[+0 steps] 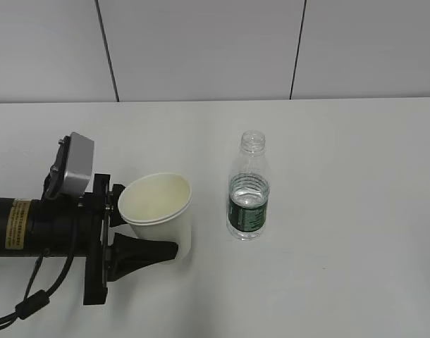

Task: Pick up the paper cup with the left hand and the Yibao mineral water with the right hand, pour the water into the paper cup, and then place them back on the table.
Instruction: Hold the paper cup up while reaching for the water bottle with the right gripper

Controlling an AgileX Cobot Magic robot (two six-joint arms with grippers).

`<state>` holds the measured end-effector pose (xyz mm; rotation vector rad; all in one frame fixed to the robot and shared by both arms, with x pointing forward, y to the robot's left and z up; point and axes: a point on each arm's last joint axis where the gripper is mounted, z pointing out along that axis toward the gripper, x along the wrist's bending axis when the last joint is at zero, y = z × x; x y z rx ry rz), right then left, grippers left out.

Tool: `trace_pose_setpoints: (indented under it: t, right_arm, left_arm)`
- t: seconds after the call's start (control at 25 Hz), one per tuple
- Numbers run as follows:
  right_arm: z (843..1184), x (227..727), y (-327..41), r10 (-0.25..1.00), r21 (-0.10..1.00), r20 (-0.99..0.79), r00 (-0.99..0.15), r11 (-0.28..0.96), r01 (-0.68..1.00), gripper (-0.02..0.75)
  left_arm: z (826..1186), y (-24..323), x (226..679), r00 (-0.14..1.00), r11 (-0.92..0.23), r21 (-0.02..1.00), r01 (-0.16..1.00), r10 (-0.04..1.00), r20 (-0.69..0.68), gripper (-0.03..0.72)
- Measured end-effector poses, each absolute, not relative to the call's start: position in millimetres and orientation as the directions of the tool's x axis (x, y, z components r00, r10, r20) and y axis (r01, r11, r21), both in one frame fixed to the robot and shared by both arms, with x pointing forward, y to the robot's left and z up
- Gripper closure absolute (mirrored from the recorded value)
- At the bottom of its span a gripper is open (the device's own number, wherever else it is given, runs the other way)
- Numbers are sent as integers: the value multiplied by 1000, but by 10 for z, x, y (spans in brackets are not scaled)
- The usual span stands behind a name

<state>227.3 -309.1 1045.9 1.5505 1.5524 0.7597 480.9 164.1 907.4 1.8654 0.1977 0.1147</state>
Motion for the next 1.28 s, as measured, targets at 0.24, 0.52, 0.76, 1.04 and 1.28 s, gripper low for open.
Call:
trace_pose_setpoints:
  t: [0.24,0.52,0.76,1.04,1.28]
  right_arm:
    - [10459,2273,-3091,990,856,-121,68,70,512,239]
    - [10459,2273,-3091,990,856,-123,67,71,512,239]
    - [10460,2272,-3099,989,855,-130,72,75,513,239]
    - [10460,2272,-3099,989,855,-130,72,75,513,230]
    - [10460,2272,-3099,989,855,-130,72,75,513,69]
  left_arm:
    - [9030,1653,4794,984,-340,938,72,178,-11,256]
    - [9034,1656,4813,979,-333,939,81,201,-14,256]
    - [9040,1657,4825,976,-326,941,87,215,-16,256]
    - [9055,1661,4864,965,-303,947,107,262,-25,256]
    - [9052,1660,4857,967,-307,946,103,254,-23,256]
